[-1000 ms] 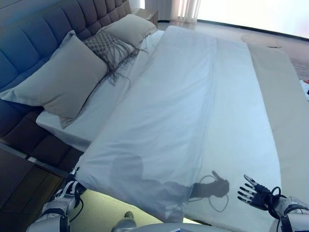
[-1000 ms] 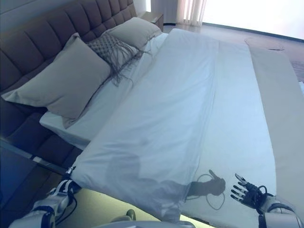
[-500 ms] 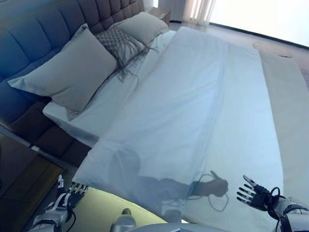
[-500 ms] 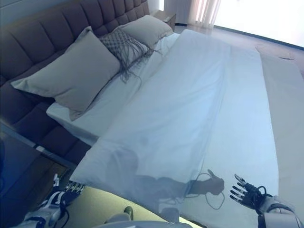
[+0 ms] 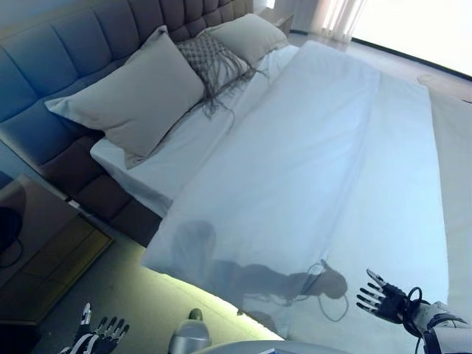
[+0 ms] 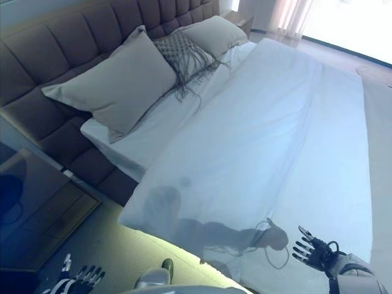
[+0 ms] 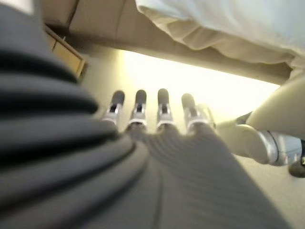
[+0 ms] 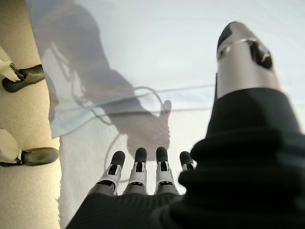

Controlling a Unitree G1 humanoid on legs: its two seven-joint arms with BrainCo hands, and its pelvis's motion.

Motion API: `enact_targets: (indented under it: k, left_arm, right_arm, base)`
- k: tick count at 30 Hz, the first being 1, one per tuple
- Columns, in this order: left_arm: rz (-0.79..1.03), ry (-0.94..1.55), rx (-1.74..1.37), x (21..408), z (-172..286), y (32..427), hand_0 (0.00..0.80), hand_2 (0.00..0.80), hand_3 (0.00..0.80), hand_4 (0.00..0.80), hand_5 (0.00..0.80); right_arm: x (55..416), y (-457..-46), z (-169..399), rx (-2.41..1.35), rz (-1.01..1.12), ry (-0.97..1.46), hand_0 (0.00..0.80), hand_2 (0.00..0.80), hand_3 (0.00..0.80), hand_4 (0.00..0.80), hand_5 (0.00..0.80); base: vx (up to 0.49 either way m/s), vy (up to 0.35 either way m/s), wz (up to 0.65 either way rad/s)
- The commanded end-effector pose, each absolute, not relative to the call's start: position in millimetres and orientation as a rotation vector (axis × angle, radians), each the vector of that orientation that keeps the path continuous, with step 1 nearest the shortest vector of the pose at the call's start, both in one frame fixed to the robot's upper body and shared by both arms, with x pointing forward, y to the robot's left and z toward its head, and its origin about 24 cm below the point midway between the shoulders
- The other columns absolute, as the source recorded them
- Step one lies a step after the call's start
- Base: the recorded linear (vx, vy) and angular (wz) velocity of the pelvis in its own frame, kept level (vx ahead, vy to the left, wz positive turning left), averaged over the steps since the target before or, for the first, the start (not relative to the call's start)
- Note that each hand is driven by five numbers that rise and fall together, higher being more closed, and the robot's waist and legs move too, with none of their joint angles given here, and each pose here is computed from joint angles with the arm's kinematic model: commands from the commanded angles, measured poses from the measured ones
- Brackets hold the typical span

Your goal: Make the bed neatly

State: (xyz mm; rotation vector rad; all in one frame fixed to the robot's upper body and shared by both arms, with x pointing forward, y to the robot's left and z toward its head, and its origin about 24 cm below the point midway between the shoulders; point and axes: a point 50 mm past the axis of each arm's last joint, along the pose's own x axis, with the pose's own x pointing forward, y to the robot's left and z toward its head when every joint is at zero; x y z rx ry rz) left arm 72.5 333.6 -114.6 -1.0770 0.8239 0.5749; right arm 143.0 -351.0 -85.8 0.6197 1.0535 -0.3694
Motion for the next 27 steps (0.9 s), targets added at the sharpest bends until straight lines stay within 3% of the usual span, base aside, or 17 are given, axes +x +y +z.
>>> enact_targets:
  k: [1, 6, 10, 20, 27]
  left_arm:
    - [0.3, 0.664, -1.13, 111.8, -106.5, 314.9, 0.0, 0.0, 0.0, 0.0, 0.0]
    - [-0.031, 0.507, -1.068, 158.0, -84.6, 296.1, 0.0, 0.0, 0.0, 0.0, 0.0]
    - [-0.158, 0.403, -1.038, 188.8, -64.9, 288.7, 0.0, 0.0, 0.0, 0.0, 0.0]
    - [-0.234, 0.221, -1.064, 234.8, -33.1, 281.1, 0.0, 0.0, 0.0, 0.0, 0.0]
    - [-0.326, 0.025, -1.007, 299.7, 31.6, 279.7, 0.0, 0.0, 0.0, 0.0, 0.0]
  right_arm:
    - [153.4, -356.0, -77.9, 0.604, -0.364, 1.012, 0.0, 0.0, 0.0, 0.0, 0.0]
    - [157.0, -352.4, -78.6, 0.596, -0.353, 1.012, 0.0, 0.0, 0.0, 0.0, 0.0]
    - [154.9, -352.6, -79.2, 0.593, -0.352, 1.023, 0.0, 0.0, 0.0, 0.0, 0.0]
    - [139.9, -345.4, -90.4, 0.564, -0.351, 1.115, 0.0, 0.0, 0.0, 0.0, 0.0]
    - [184.6, -311.7, -90.1, 0.554, -0.238, 1.05, 0.0, 0.0, 0.0, 0.0, 0.0]
  base:
    - [0.0, 0.0, 0.0]
    - [0.007, 0.002, -0.04]
    - [0.049, 0.004, -0.09]
    - [0.081, 0.006, -0.15]
    - [-0.177, -0.119, -0.04]
